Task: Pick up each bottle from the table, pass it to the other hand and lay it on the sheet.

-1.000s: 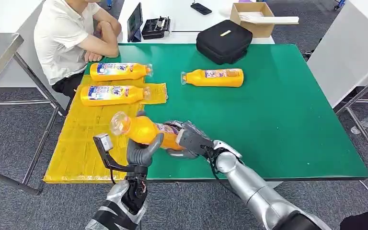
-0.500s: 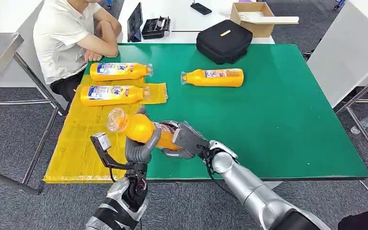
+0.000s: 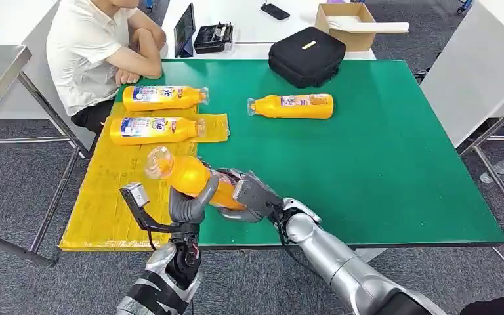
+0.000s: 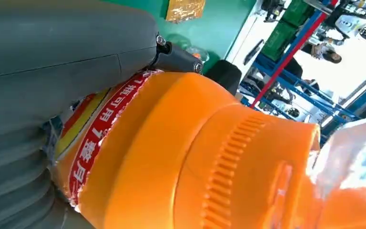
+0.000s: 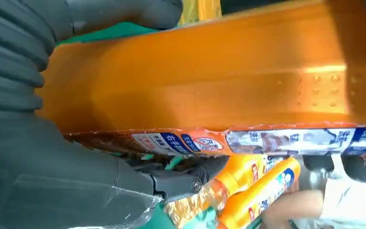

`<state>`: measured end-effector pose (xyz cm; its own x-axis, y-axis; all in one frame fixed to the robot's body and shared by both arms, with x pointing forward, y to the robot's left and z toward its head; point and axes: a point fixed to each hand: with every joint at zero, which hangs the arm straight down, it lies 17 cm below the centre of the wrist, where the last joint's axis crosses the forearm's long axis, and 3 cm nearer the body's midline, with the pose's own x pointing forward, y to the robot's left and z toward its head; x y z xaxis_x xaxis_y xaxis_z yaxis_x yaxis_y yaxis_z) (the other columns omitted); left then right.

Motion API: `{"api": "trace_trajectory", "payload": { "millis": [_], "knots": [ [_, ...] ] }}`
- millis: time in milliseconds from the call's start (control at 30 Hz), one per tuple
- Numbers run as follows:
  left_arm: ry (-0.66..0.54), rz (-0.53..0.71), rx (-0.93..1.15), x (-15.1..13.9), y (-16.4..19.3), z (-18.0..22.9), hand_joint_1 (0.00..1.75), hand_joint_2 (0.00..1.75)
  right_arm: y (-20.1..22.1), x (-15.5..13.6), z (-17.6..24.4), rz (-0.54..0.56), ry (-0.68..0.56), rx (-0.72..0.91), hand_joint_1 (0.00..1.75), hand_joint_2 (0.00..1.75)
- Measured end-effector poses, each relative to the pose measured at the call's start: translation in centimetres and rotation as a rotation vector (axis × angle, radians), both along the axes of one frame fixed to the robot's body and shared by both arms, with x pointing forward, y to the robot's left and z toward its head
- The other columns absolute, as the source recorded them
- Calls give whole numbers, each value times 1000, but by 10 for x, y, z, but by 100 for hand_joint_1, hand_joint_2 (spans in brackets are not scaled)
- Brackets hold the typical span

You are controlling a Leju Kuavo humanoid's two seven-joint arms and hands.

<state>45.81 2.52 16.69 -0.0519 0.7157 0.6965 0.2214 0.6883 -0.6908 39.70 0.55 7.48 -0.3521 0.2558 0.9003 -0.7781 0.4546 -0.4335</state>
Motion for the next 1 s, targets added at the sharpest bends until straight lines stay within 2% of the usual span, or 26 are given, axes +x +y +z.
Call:
{"api": "trace_trajectory", "payload": {
  "millis": [200, 300, 400, 467, 533, 1000],
  "knots": [
    [12, -17, -4, 0, -2, 1, 175, 175, 0, 0, -2, -41, 12, 36, 0, 0],
    [16, 17, 18, 3, 5, 2, 175, 175, -2, -3, -3, -85, 3, 65, 0, 0],
    [-12, 134, 134, 7, 24, 8, 175, 175, -8, -12, -9, -147, -32, 83, 0, 0],
    [-96, 275, 322, 9, 42, 22, 175, 175, -13, -16, -6, -184, -60, 108, 0, 0],
    [-163, 331, 418, 10, 48, 37, 175, 175, -18, -18, -2, -209, -68, 132, 0, 0],
    [-186, 363, 423, 12, 58, 46, 175, 175, -28, -16, 11, -266, -73, 188, 0, 0]
  ]
}}
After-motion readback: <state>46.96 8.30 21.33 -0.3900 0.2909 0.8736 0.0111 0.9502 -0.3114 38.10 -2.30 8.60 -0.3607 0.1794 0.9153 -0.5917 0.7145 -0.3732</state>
